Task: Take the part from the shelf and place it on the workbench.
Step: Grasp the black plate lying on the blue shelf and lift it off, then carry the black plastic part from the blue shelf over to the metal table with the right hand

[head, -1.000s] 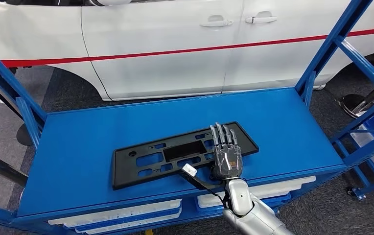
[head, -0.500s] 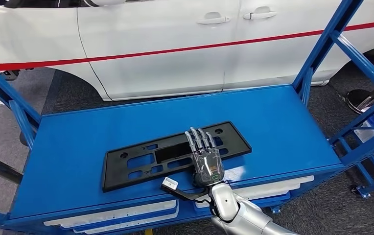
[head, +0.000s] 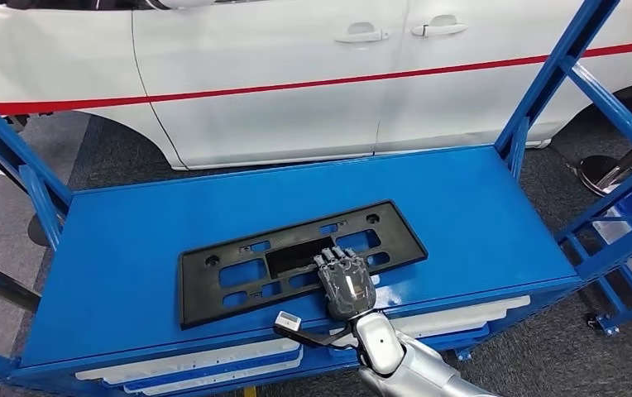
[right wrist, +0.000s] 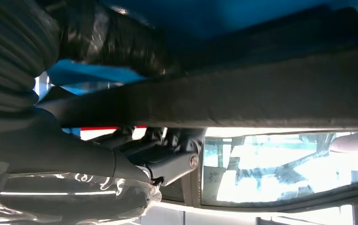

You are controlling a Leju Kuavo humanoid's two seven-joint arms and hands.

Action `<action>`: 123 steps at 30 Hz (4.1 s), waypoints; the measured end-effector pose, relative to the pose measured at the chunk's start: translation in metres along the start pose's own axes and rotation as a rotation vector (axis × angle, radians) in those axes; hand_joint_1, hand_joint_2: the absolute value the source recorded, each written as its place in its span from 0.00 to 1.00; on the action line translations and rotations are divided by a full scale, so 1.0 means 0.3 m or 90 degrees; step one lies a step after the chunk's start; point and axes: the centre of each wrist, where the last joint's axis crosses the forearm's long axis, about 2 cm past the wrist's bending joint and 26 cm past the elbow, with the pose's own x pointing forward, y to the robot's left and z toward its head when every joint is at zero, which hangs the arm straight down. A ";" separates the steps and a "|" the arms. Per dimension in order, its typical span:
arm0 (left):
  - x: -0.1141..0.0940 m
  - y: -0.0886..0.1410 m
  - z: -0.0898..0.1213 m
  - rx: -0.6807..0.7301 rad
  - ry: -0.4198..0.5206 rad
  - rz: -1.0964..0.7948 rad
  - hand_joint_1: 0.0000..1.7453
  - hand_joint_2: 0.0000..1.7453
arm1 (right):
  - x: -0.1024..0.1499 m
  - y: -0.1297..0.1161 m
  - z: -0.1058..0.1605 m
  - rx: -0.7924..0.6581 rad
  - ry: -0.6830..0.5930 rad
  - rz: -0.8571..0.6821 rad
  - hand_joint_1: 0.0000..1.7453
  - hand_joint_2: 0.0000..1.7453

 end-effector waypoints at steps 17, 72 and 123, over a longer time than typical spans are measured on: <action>-0.002 -0.011 0.002 0.000 -0.007 0.013 0.00 0.00 | -0.002 -0.027 0.018 0.005 -0.071 -0.126 1.00 1.00; -0.014 -0.046 0.014 0.061 0.033 0.153 0.00 1.00 | 0.108 -0.517 0.211 -0.378 -0.114 -0.972 1.00 1.00; -0.013 -0.047 0.014 0.088 0.059 0.226 0.00 1.00 | 0.046 -0.457 0.333 -0.332 -0.001 -1.077 1.00 1.00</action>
